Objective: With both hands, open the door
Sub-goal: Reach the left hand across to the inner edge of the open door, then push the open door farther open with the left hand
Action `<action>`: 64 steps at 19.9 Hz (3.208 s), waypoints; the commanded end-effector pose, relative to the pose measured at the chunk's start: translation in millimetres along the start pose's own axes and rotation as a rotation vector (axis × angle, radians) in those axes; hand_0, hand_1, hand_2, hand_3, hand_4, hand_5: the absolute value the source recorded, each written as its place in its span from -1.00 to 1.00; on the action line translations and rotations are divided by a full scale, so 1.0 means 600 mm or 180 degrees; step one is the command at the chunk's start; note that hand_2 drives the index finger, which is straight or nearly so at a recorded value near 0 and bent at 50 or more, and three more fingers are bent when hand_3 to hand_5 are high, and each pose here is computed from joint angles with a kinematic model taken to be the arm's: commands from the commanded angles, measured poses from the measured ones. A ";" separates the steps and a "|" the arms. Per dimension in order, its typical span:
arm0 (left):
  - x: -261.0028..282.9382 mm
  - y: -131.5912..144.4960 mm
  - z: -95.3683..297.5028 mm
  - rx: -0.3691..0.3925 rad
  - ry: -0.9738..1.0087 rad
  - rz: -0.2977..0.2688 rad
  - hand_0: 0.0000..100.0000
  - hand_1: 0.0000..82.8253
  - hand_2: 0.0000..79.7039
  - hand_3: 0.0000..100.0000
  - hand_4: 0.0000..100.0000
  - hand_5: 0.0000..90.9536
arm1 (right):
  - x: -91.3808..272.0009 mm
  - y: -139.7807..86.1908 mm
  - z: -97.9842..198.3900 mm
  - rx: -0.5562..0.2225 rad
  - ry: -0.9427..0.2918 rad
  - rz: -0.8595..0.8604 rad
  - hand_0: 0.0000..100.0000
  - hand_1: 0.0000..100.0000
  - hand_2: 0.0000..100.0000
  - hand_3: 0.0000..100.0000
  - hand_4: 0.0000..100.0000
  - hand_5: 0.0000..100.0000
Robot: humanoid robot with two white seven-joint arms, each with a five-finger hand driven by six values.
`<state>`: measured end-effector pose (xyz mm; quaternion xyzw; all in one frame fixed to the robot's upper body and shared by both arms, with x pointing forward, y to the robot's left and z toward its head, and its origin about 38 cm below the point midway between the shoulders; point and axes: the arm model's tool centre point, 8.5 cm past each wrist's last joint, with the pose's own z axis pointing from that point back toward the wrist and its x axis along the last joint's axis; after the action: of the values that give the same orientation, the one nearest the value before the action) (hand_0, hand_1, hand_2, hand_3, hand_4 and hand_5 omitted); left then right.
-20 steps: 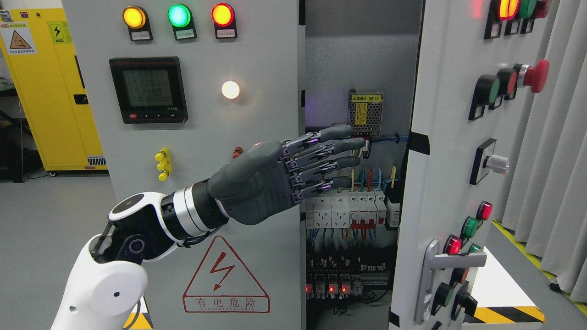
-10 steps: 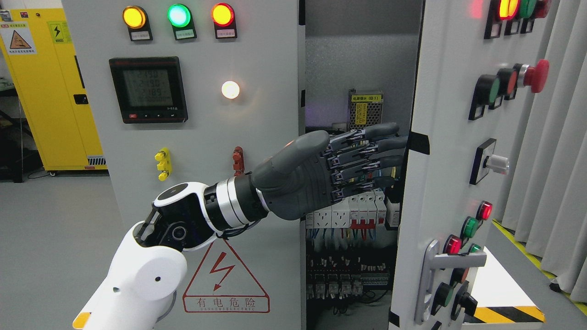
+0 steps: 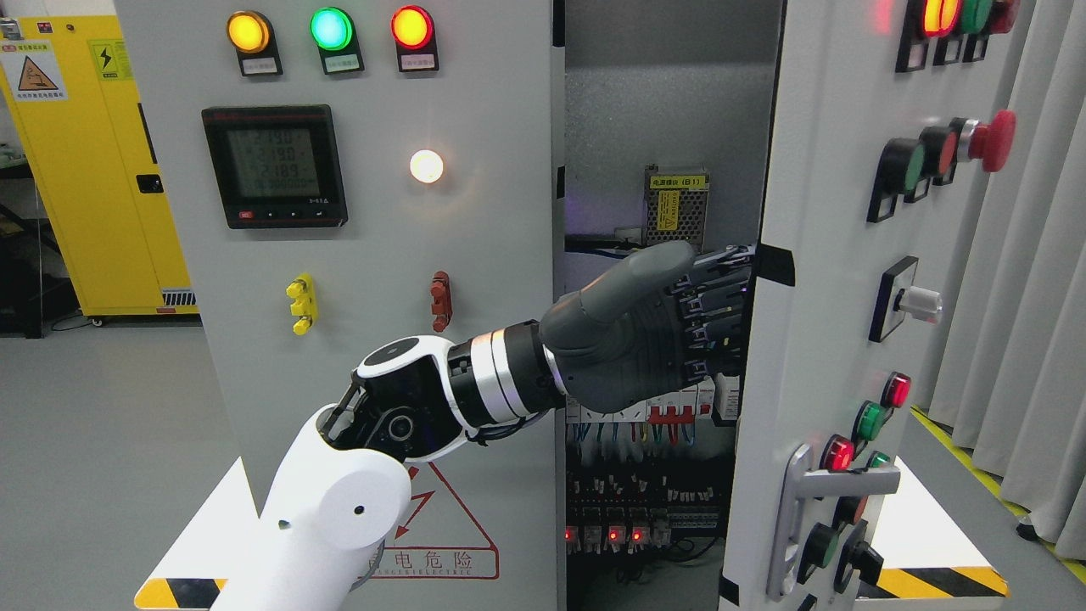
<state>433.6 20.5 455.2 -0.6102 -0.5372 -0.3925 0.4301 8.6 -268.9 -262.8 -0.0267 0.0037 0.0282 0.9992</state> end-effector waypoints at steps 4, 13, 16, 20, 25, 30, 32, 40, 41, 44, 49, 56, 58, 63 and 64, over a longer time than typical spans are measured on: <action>-0.030 -0.004 -0.042 -0.0119 0.0047 0.0157 -0.76 0.34 -1.00 -1.00 -1.00 -1.00 | 0.032 0.033 0.000 0.0095 -0.0096 0.0025 -1.00 0.00 -0.92 -1.00 -1.00 -1.00; -0.034 -0.032 -0.092 -0.0354 -0.0019 0.0210 -0.76 0.34 -1.00 -1.00 -1.00 -1.00 | 0.032 0.033 0.000 0.0095 -0.0096 0.0025 -1.00 0.00 -0.92 -1.00 -1.00 -1.00; -0.029 -0.043 -0.109 -0.0430 -0.0035 0.0195 -0.76 0.34 -1.00 -1.00 -1.00 -1.00 | 0.032 0.033 0.000 0.0094 -0.0095 0.0029 -1.00 0.00 -0.92 -1.00 -1.00 -1.00; -0.026 -0.055 -0.129 -0.0506 -0.0046 0.0178 -0.76 0.34 -1.00 -1.00 -1.00 -1.00 | 0.032 0.033 0.000 0.0094 -0.0095 0.0029 -1.00 0.00 -0.92 -1.00 -1.00 -1.00; -0.048 -0.071 -0.159 -0.0564 0.0074 0.0107 -0.76 0.34 -1.00 -1.00 -1.00 -1.00 | 0.032 0.033 0.000 0.0094 -0.0095 0.0029 -1.00 0.00 -0.92 -1.00 -1.00 -1.00; -0.055 -0.072 -0.170 -0.0573 0.0150 0.0079 -0.76 0.34 -1.00 -1.00 -1.00 -1.00 | 0.032 0.033 0.000 0.0094 -0.0095 0.0029 -1.00 0.00 -0.92 -1.00 -1.00 -1.00; -0.051 -0.059 -0.177 -0.0510 0.0183 0.0051 -0.76 0.34 -1.00 -1.00 -1.00 -1.00 | 0.032 0.033 0.000 0.0094 -0.0095 0.0029 -1.00 0.00 -0.92 -1.00 -1.00 -1.00; -0.036 -0.063 -0.214 -0.0557 0.0282 -0.0102 -0.76 0.34 -1.00 -1.00 -1.00 -1.00 | 0.032 0.033 0.000 0.0094 -0.0095 0.0029 -1.00 0.00 -0.92 -1.00 -1.00 -1.00; -0.041 -0.069 -0.221 -0.0591 0.0330 -0.0127 -0.76 0.34 -1.00 -1.00 -1.00 -1.00 | 0.032 0.033 0.000 0.0094 -0.0095 0.0029 -1.00 0.00 -0.92 -1.00 -1.00 -1.00; -0.050 -0.073 -0.236 -0.0641 0.0413 -0.0109 -0.76 0.34 -1.00 -1.00 -1.00 -1.00 | 0.032 0.033 0.000 0.0094 -0.0095 0.0029 -1.00 0.00 -0.92 -1.00 -1.00 -1.00; -0.070 -0.073 -0.242 -0.0658 0.0494 -0.0061 -0.76 0.34 -1.00 -1.00 -1.00 -1.00 | 0.032 0.033 0.000 0.0095 -0.0096 0.0025 -1.00 0.00 -0.92 -1.00 -1.00 -1.00; -0.073 -0.075 -0.255 -0.0686 0.0525 -0.0055 -0.76 0.34 -1.00 -1.00 -1.00 -1.00 | 0.032 0.033 0.000 0.0094 -0.0095 0.0029 -1.00 0.00 -0.92 -1.00 -1.00 -1.00; -0.069 -0.072 -0.260 -0.0666 0.0526 -0.0091 -0.76 0.34 -1.00 -1.00 -1.00 -1.00 | 0.032 0.033 0.000 0.0094 -0.0095 0.0029 -1.00 0.00 -0.92 -1.00 -1.00 -1.00; -0.068 -0.072 -0.262 -0.0665 0.0534 -0.0112 -0.76 0.34 -1.00 -1.00 -1.00 -1.00 | 0.032 0.033 0.000 0.0094 -0.0095 0.0029 -1.00 0.00 -0.92 -1.00 -1.00 -1.00; -0.067 -0.072 -0.261 -0.0663 0.0533 -0.0113 -0.76 0.34 -1.00 -1.00 -1.00 -1.00 | 0.032 0.033 0.000 0.0094 -0.0095 0.0029 -1.00 0.00 -0.92 -1.00 -1.00 -1.00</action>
<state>380.6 -129.3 484.4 -0.6177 -0.4783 -0.4935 0.3822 8.6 -268.9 -262.8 -0.0267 0.0037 0.0282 0.9992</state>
